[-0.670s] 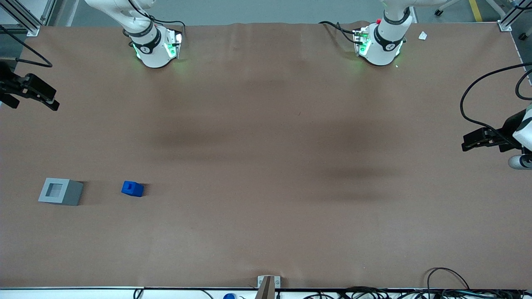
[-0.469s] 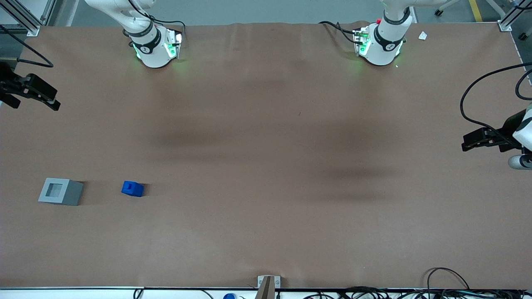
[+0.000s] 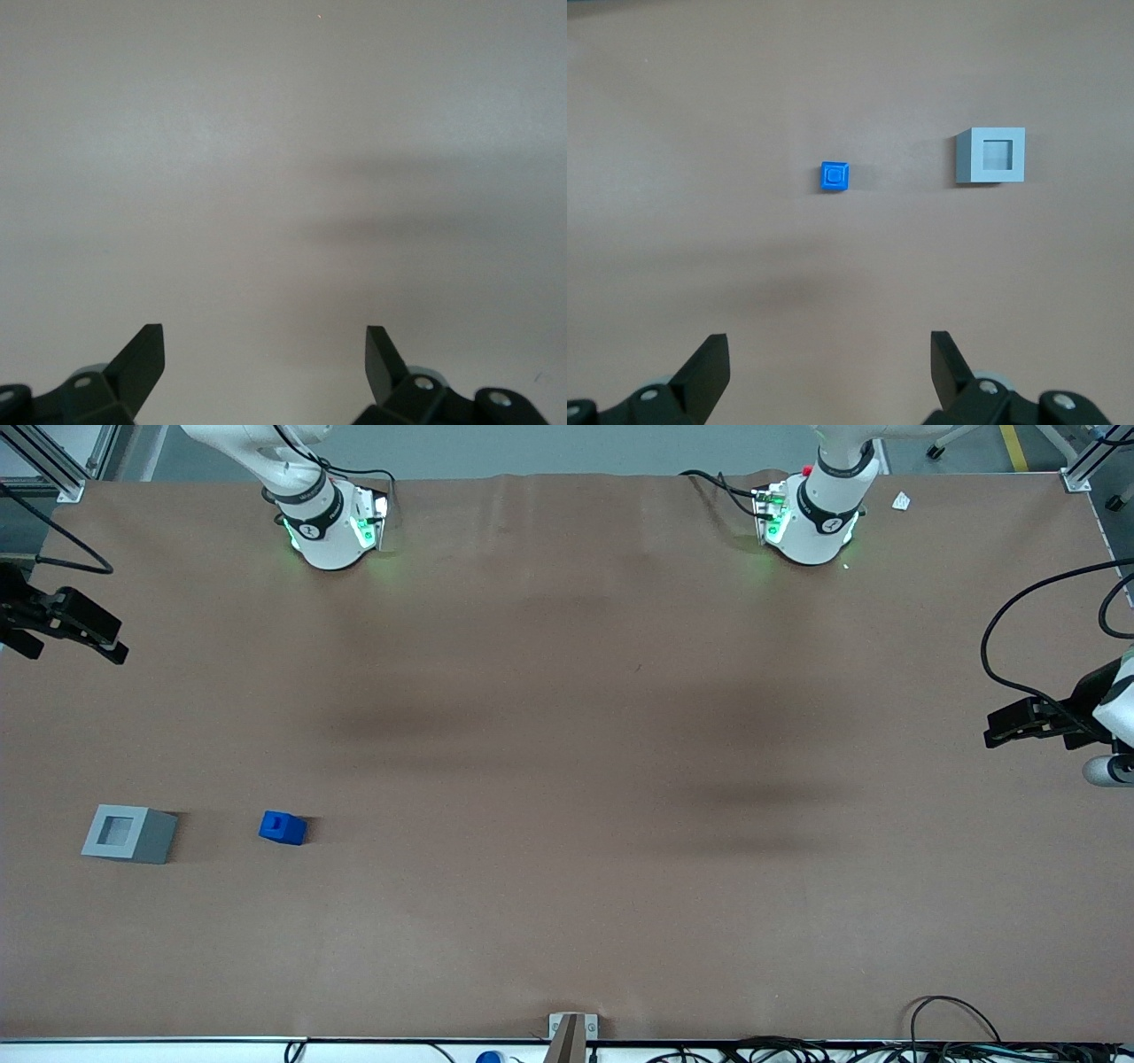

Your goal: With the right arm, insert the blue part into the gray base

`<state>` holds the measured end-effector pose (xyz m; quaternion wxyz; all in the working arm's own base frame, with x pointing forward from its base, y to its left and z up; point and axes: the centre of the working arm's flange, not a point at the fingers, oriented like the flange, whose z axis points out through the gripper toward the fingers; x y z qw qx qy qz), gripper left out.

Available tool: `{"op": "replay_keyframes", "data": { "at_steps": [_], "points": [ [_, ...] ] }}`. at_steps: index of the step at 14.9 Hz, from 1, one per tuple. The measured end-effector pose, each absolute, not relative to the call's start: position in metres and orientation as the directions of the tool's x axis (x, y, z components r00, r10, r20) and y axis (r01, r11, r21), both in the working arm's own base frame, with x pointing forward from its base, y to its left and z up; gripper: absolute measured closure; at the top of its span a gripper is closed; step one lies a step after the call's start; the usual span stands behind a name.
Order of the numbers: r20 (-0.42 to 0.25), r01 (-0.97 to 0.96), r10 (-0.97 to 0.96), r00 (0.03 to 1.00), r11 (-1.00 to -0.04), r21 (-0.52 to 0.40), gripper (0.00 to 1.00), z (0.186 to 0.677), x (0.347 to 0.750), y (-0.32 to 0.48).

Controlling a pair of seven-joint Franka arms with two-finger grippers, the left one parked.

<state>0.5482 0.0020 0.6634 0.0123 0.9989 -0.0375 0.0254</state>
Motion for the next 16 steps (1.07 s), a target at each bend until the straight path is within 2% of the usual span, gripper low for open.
{"op": "replay_keyframes", "data": {
  "at_steps": [9,16],
  "points": [
    [-0.093,-0.075,-0.078,0.993,-0.997,0.032,0.0,0.575,0.59,-0.001],
    [-0.077,-0.1,-0.102,0.992,-0.995,0.027,0.0,0.467,0.618,-0.019]
  ]
}}
